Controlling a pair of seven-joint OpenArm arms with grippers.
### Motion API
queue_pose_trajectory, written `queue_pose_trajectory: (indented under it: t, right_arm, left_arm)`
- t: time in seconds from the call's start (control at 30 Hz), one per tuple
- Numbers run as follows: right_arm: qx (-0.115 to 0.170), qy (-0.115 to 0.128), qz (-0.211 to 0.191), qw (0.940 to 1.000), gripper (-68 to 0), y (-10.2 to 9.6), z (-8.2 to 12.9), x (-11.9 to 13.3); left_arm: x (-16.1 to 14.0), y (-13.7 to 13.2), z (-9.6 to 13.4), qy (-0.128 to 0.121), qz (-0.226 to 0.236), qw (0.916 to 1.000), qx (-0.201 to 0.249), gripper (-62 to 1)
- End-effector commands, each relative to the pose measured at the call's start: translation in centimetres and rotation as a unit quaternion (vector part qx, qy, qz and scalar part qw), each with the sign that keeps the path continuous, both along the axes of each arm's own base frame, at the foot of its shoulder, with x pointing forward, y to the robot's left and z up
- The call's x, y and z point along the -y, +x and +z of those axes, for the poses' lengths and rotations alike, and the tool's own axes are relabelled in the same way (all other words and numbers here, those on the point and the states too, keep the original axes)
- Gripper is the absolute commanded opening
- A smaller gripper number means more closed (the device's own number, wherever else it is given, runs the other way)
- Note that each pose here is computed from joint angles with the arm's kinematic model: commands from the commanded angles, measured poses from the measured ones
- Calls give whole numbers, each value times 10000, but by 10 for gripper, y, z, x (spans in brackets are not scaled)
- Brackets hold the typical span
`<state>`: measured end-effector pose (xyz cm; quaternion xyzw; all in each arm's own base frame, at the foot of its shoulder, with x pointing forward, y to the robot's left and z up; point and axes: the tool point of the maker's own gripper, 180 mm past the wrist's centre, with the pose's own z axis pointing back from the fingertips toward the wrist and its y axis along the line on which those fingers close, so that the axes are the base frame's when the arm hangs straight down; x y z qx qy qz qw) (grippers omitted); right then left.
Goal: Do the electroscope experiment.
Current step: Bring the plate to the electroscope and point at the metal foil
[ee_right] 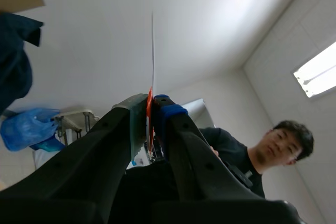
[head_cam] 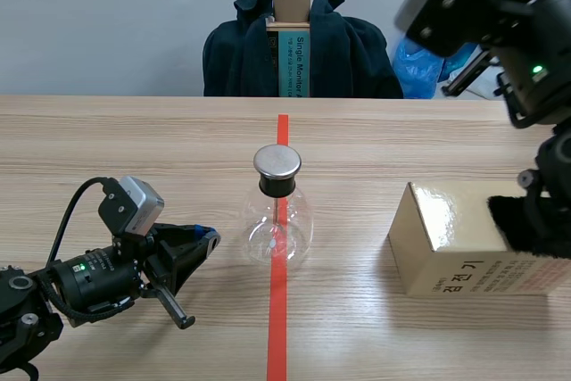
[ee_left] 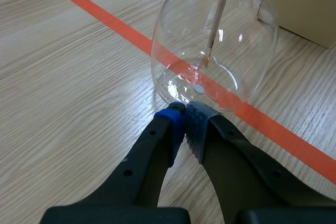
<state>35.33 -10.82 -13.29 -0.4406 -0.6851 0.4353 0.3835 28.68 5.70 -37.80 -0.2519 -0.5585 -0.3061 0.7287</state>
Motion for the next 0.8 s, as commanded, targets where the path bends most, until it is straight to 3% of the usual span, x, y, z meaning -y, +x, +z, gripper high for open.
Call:
queue_pose_trajectory:
  t: [0.0,0.17,0.33,0.77]
  right_arm:
    - [2,-107,8,9999,-669,2,-3,0]
    - [-409,-218,272,9986,-669,3,-37,-22]
    - [-642,-265,457,9965,-669,0,-56,-35]
    - [-809,-503,1115,9892,-669,-36,-87,-61]
  left_arm:
    - [8,6,11,-186,36,9997,149,-567]
    - [12,6,12,-229,42,9996,149,-567]
    - [14,6,12,-244,36,9996,147,-567]
    - [14,6,12,-244,36,9996,149,-567]
